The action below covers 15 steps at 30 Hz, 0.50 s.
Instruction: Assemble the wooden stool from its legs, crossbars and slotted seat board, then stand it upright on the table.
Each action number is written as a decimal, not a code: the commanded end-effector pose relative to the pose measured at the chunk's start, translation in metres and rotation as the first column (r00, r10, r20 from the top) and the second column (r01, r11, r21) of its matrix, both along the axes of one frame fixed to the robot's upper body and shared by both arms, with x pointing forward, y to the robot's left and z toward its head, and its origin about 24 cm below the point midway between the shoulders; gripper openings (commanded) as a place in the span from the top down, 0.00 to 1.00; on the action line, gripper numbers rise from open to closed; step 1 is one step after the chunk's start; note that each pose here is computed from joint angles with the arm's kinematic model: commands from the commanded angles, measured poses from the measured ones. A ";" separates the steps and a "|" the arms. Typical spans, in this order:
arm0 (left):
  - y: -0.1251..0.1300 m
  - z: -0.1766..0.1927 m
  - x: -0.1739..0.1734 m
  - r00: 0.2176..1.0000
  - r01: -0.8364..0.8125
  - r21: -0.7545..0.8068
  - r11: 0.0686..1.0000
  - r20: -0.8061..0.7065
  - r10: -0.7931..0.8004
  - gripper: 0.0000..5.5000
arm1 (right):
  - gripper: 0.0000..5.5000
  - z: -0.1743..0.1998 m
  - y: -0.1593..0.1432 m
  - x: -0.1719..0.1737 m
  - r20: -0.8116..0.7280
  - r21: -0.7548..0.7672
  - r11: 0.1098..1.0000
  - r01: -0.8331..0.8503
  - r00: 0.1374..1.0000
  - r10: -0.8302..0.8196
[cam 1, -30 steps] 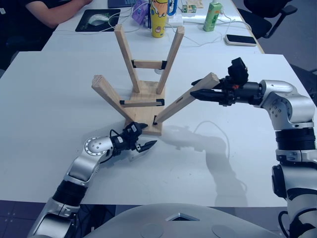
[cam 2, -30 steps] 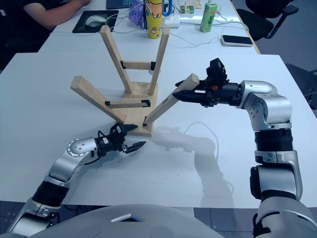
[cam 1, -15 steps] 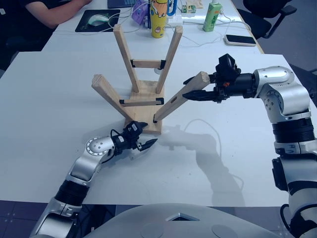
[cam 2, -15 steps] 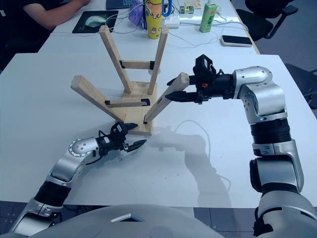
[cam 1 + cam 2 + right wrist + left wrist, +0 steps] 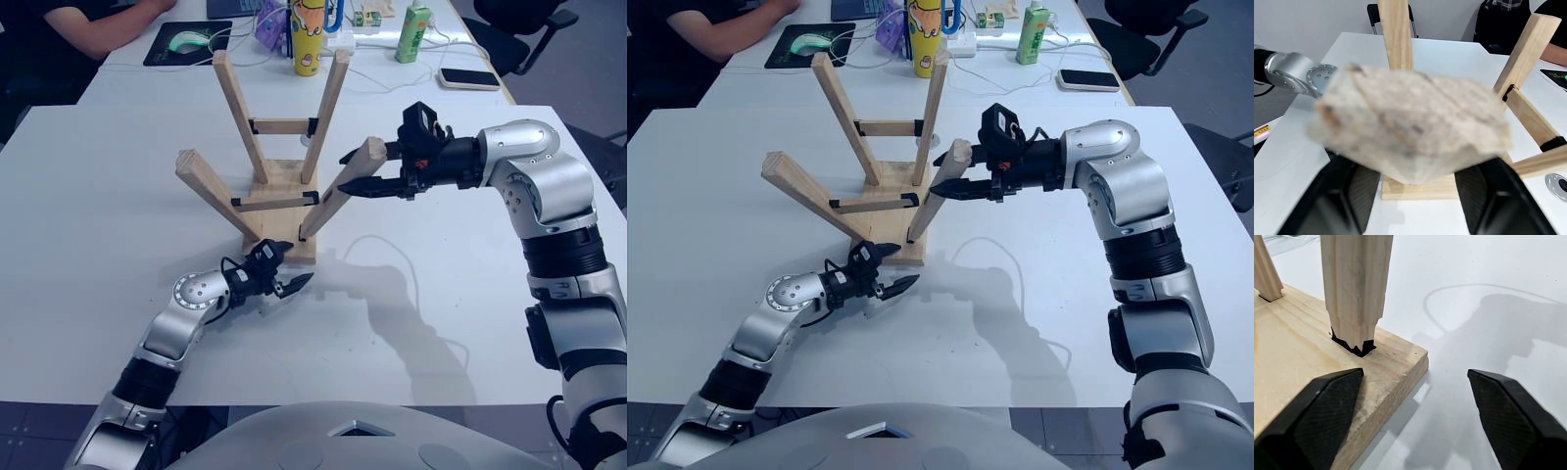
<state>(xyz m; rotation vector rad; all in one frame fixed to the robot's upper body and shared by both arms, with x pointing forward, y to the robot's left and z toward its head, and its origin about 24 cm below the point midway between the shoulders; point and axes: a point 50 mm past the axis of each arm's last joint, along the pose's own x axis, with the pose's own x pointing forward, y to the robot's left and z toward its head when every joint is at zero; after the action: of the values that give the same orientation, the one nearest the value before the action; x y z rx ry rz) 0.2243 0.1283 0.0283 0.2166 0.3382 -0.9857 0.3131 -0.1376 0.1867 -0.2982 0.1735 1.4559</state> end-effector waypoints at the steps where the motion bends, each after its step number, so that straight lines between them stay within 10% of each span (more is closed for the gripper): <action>1: 0.003 -0.025 -0.013 0.992 -0.014 0.050 0.999 -0.124 0.020 0.28 | 0.63 -0.036 0.009 -0.004 -0.092 -0.138 0.990 -0.016 0.996 0.004; 15: 0.000 -0.031 -0.015 0.990 -0.031 0.045 0.999 -0.135 0.036 0.28 | 0.63 -0.044 0.023 0.004 -0.065 -0.199 0.979 -0.043 0.997 0.031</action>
<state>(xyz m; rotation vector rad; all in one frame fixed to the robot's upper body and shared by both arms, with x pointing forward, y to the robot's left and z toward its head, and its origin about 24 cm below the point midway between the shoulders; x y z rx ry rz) 0.2251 0.1252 0.0248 0.1942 0.3271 -0.9631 0.3191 -0.1155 0.1833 -0.3892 0.1817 1.5068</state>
